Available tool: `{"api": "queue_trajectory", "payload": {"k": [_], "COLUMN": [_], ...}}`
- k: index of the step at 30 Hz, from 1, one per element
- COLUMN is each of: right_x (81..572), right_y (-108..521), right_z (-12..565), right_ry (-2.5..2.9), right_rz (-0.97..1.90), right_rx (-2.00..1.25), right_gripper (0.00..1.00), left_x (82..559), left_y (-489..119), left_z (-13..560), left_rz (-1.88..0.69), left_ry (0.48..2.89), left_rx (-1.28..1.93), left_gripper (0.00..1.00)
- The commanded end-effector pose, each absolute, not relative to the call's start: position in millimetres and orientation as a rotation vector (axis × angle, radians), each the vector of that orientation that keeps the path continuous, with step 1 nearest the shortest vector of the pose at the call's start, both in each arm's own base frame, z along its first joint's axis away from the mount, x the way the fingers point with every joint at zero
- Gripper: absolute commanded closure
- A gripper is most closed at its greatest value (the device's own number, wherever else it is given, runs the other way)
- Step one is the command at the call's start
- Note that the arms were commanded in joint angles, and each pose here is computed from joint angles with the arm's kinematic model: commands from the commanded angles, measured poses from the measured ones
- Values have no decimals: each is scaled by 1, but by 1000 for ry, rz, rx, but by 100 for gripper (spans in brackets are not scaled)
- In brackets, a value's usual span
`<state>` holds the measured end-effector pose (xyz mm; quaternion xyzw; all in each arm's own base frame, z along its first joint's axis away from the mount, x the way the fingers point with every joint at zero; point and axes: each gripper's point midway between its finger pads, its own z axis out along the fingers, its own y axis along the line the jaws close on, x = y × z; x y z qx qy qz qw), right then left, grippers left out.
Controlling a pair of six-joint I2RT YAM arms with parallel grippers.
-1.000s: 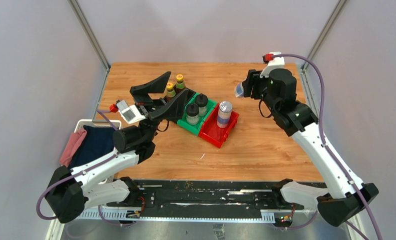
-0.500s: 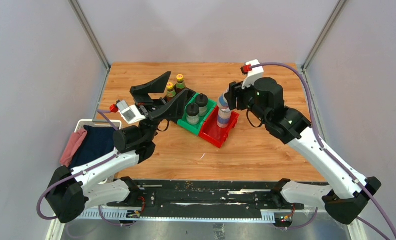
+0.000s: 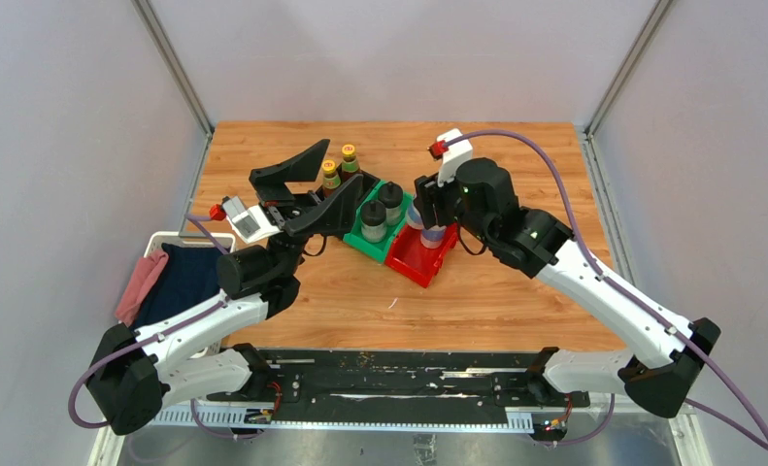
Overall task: Organize the condiment bottles
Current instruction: Place the bottle in the storage box.
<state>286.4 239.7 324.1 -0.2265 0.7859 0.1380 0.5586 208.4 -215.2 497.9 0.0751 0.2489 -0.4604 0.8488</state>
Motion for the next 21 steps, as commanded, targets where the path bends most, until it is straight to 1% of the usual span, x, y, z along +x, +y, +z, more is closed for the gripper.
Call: {"api": "queue_trajectory", "payload": {"k": [1, 11, 21], "right_x": [284, 285, 294], "right_y": [248, 259, 260], "right_z": [351, 331, 309], "right_ry": [1786, 1849, 1936], "right_rz": [326, 272, 202], "right_rx": [-535, -580, -549], "right_gripper": [100, 100, 100], "left_x": [201, 200, 199], "left_y": [-207, -206, -205], "left_z": [502, 503, 503], "left_rz": [-952, -952, -952], "left_ry": [489, 485, 483], "left_rx": [144, 143, 143], "left_gripper": [0, 0, 0]}}
